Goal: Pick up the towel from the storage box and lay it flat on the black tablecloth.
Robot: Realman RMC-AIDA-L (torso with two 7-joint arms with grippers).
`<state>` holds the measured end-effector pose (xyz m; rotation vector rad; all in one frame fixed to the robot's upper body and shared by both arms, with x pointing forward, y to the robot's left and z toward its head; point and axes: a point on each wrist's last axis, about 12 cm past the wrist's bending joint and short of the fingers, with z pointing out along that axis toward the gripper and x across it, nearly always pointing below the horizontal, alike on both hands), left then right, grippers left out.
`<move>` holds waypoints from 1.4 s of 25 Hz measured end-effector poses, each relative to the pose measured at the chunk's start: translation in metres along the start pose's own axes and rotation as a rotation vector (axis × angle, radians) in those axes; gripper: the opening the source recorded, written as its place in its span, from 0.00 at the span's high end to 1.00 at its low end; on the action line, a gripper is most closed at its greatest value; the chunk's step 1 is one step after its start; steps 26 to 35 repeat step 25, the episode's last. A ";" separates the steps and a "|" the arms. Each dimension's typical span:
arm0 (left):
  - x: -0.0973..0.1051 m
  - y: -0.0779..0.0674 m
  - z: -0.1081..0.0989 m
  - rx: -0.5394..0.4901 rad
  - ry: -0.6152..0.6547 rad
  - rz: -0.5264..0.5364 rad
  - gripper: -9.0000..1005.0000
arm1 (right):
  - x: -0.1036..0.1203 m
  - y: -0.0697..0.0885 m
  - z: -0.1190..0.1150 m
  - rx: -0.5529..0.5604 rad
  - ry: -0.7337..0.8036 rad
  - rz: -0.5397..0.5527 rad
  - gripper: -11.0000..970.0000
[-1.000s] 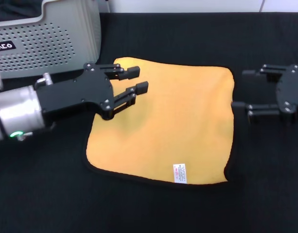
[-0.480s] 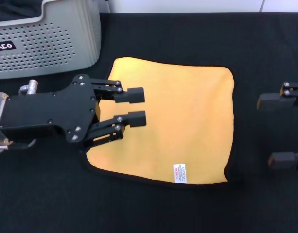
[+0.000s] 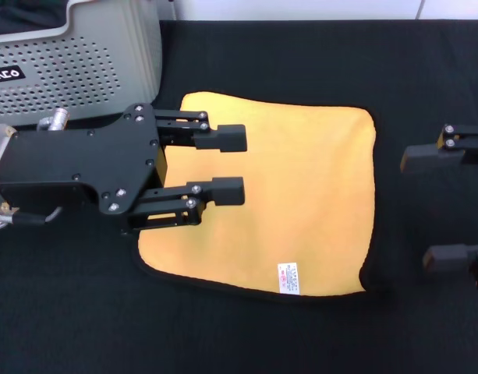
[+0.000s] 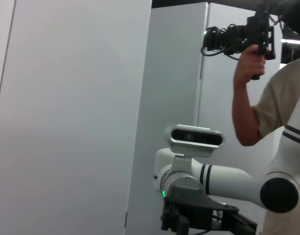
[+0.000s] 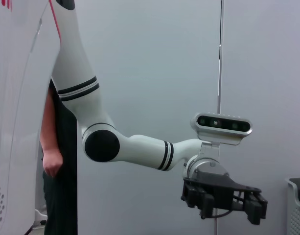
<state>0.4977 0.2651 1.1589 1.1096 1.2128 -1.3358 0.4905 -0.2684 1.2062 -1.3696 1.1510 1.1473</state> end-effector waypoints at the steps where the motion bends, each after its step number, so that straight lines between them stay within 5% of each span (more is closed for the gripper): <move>1: -0.001 0.000 0.001 0.007 -0.002 0.003 0.62 | 0.000 0.000 0.000 0.001 0.000 -0.001 0.20; 4: -0.005 0.000 0.002 0.034 -0.007 0.010 0.62 | 0.000 0.000 0.000 0.002 -0.002 -0.003 0.20; 9: -0.009 0.002 0.003 0.058 -0.005 0.010 0.38 | -0.001 -0.002 0.002 0.003 -0.009 -0.008 0.20; 15: -0.008 0.000 0.003 0.051 -0.017 0.017 0.27 | -0.004 -0.003 0.001 0.017 -0.034 -0.010 0.20; 35: -0.009 0.000 0.002 0.039 -0.050 0.009 0.27 | -0.007 -0.005 0.001 0.016 -0.049 0.004 0.20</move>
